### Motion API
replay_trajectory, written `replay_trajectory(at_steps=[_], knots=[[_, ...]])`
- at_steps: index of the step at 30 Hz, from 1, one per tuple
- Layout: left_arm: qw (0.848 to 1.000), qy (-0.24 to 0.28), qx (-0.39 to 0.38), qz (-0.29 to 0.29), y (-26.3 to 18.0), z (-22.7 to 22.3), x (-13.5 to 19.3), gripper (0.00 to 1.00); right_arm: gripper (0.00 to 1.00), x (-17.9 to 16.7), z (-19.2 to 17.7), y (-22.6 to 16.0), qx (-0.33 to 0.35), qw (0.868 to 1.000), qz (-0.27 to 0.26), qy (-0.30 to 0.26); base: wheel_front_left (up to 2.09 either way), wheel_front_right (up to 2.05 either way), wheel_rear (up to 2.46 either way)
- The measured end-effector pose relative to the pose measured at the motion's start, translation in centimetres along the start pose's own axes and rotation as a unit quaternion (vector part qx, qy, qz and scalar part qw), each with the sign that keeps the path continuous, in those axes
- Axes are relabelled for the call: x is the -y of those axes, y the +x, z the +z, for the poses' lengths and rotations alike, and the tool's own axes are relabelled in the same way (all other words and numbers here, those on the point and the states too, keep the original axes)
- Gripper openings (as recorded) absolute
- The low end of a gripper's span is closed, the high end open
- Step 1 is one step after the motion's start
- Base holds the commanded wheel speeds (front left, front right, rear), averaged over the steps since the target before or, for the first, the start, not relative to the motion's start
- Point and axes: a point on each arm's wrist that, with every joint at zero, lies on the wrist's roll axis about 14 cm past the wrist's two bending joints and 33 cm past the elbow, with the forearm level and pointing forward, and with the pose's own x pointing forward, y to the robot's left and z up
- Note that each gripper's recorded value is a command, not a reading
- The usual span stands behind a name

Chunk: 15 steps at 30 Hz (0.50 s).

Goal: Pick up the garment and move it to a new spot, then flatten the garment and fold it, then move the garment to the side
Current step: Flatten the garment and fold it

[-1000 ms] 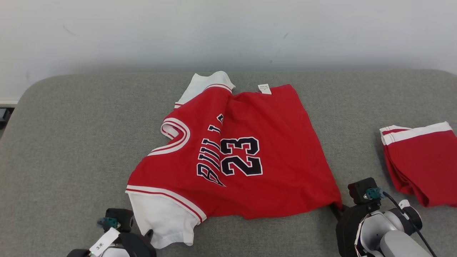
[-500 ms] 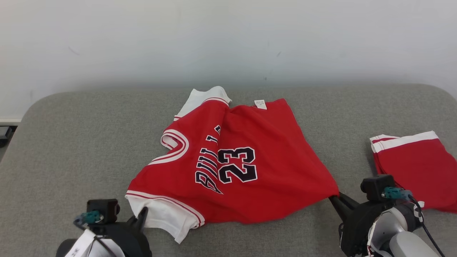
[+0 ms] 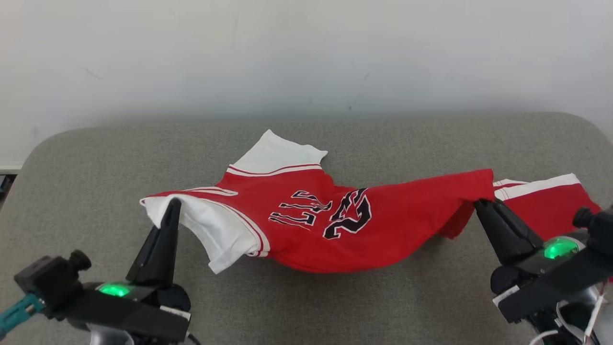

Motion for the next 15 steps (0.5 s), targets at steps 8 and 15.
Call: replay_trajectory(at_steps=[8,15], knots=[[0.996,-0.006,-0.083,0.021,6.7,-2.5,-1.4,0.0,0.0,4.0,-4.3,5.8,-0.118,0.992,-0.052,0.004,0.0,0.0,0.0],[0.994,0.042,-0.037,0.089,17.6,2.1,-3.6,0.0,0.0,5.8,0.6,15.9,-0.089,0.99,-0.105,-0.007,0.0,0.0,0.0]])
